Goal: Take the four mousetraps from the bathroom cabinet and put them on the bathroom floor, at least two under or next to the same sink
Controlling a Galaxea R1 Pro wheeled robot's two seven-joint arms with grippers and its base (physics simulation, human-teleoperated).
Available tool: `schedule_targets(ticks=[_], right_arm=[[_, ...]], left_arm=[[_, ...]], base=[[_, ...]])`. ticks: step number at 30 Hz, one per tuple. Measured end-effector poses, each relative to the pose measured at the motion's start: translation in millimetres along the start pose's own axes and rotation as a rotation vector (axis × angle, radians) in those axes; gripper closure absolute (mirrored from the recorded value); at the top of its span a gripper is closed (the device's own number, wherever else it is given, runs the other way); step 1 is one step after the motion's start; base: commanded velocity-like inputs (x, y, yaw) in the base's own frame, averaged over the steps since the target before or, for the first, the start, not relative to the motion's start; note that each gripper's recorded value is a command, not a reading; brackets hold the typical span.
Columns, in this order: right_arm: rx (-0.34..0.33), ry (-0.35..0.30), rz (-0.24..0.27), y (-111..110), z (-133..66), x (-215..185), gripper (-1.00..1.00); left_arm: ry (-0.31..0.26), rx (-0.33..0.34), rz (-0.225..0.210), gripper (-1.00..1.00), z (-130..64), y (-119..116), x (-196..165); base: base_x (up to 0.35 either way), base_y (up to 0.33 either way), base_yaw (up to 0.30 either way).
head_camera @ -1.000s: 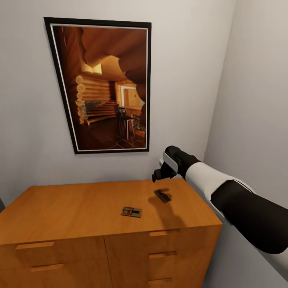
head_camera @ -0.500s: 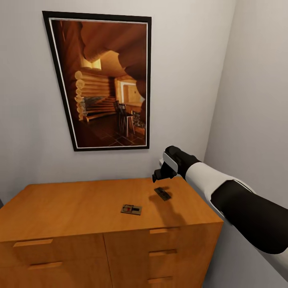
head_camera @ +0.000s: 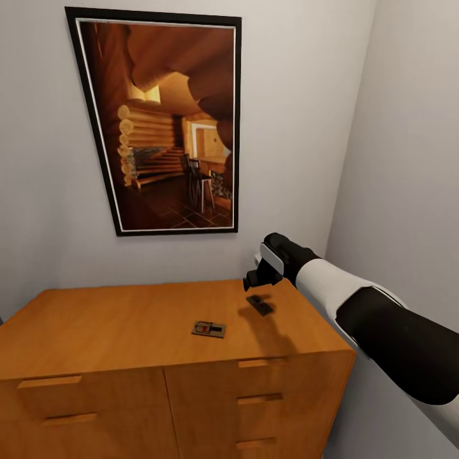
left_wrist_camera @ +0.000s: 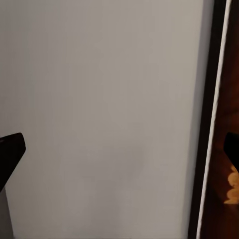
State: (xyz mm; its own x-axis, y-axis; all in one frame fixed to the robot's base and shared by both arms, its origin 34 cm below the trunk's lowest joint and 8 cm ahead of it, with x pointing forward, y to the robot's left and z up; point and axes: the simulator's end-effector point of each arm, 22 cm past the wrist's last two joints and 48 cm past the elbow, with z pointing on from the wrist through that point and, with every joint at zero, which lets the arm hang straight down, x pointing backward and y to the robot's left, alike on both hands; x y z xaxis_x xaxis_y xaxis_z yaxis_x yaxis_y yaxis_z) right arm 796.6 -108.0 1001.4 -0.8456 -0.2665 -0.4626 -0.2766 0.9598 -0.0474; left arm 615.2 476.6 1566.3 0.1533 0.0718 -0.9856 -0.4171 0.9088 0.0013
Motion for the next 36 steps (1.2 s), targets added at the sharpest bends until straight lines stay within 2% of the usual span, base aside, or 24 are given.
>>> schedule_targets(ticks=[7, 12, 19, 36], right_arm=[[0.013, 0.0, -0.008, -3, 9.7, 5, -1.0], [0.078, -0.01, -0.05, -16, 11.9, 4, -1.0], [0.135, -0.028, -0.088, -27, 12.7, -1, -1.0], [0.158, -0.064, -0.108, -28, 21.7, -4, -1.0]], left_arm=[[0.0, 0.0, 0.0, -1.0, -1.9, 0, 11], [-0.001, 0.0, 0.0, -1.0, -3.5, 0, 18], [-0.001, 0.0, 0.0, -1.0, -5.8, 1, 30], [-0.001, 0.0, 0.0, -1.0, -12.2, 1, 58]], base=[[0.0, 0.0, 0.0], [0.0, 0.0, 0.0], [0.0, 0.0, 0.0], [0.0, 0.0, 0.0]])
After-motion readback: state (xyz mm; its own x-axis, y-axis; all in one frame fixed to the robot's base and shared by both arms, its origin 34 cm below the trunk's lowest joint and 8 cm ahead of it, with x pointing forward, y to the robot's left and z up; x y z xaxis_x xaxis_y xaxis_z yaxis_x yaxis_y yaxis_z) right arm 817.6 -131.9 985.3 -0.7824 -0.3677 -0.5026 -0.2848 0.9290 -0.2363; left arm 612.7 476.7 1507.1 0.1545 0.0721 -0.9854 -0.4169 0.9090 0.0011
